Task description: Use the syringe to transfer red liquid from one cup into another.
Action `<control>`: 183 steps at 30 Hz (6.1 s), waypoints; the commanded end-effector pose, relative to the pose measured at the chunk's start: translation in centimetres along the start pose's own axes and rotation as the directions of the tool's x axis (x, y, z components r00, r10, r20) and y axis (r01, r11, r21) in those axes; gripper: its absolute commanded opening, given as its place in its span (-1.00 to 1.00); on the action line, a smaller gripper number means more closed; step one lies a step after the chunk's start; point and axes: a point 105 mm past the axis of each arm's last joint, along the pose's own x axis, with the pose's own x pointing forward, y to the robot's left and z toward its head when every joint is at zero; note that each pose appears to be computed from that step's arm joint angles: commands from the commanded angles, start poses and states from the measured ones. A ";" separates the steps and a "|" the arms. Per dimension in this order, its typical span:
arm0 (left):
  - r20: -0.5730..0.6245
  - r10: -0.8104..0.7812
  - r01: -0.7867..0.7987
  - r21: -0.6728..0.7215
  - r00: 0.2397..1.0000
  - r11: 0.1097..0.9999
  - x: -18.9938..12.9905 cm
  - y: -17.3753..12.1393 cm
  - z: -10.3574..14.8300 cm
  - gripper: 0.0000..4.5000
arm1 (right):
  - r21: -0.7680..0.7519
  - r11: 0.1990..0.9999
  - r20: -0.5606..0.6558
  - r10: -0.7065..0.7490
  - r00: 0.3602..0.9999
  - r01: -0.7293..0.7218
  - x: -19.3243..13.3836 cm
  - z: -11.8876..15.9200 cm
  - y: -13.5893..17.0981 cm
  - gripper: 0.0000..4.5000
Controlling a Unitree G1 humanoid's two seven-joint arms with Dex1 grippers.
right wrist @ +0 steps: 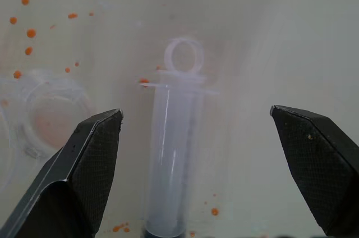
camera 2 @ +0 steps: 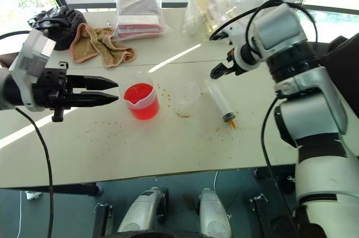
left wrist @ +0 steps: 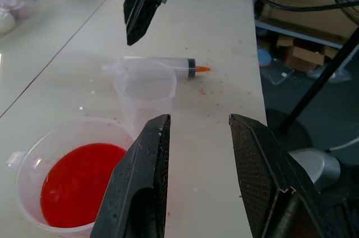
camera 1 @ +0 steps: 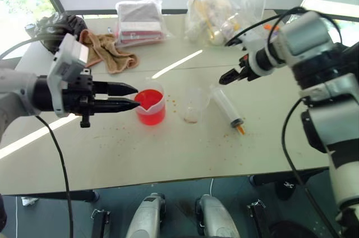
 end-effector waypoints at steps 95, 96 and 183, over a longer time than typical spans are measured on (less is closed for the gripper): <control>0.029 0.198 -0.198 0.003 0.980 0.980 -3.2 4.8 3.7 -0.23 | -0.672 0.714 0.711 0.696 0.098 -0.197 -0.2 4.3 23.6 -0.38; 0.030 0.196 -0.196 0.002 0.980 0.981 -3.1 4.8 3.6 -0.23 | -0.673 0.713 0.710 0.697 0.100 -0.197 -0.1 4.3 23.6 -0.38; 0.288 0.297 -0.319 0.029 0.910 0.947 -1.0 7.7 8.5 -0.98 | -0.680 0.658 0.621 0.751 0.224 -0.323 2.8 1.9 24.9 -0.38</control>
